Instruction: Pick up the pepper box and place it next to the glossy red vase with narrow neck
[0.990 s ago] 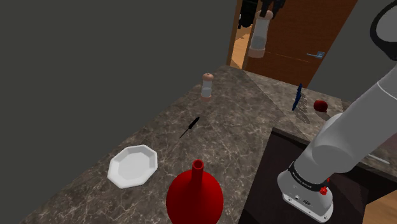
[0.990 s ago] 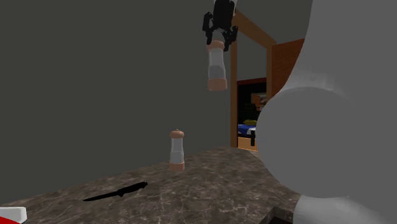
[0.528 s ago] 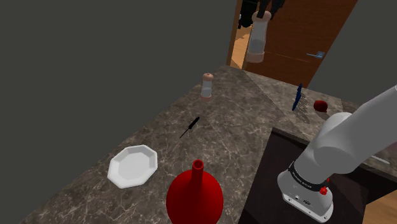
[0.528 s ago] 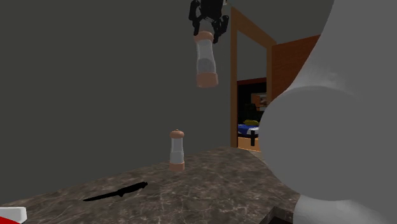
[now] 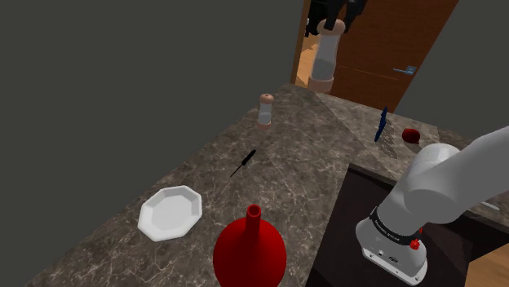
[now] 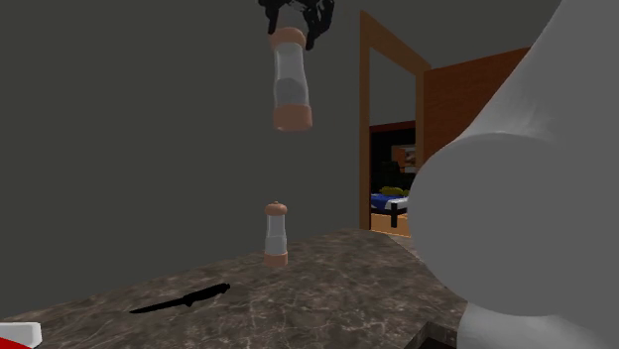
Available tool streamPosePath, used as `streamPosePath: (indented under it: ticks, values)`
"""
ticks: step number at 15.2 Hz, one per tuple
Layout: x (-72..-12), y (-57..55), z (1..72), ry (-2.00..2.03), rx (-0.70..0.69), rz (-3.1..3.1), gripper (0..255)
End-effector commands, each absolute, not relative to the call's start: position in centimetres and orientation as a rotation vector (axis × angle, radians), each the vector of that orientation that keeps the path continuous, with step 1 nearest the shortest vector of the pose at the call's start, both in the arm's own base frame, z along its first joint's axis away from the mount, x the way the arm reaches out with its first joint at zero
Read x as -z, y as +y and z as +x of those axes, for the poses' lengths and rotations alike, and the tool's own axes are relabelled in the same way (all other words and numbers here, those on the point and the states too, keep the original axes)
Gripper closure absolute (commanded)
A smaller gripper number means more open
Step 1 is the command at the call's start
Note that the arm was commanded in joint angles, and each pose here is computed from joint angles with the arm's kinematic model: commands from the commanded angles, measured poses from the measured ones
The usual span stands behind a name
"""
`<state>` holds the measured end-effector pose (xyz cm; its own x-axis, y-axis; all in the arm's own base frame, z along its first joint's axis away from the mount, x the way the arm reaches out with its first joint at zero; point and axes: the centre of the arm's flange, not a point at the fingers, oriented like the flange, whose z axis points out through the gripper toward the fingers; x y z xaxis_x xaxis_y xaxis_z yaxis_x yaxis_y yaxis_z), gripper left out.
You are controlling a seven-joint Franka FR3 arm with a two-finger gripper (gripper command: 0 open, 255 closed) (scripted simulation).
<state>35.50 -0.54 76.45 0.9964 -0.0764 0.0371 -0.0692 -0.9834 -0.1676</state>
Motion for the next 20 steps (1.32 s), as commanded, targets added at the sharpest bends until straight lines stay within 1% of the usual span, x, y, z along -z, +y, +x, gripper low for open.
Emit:
streamPosePath:
  ticks: [1,20]
  values:
    - [-76.4,1.9,34.7,0.112,0.064,-2.972,255]
    - [-76.4,25.1,25.1,0.112,0.064,-2.972,255]
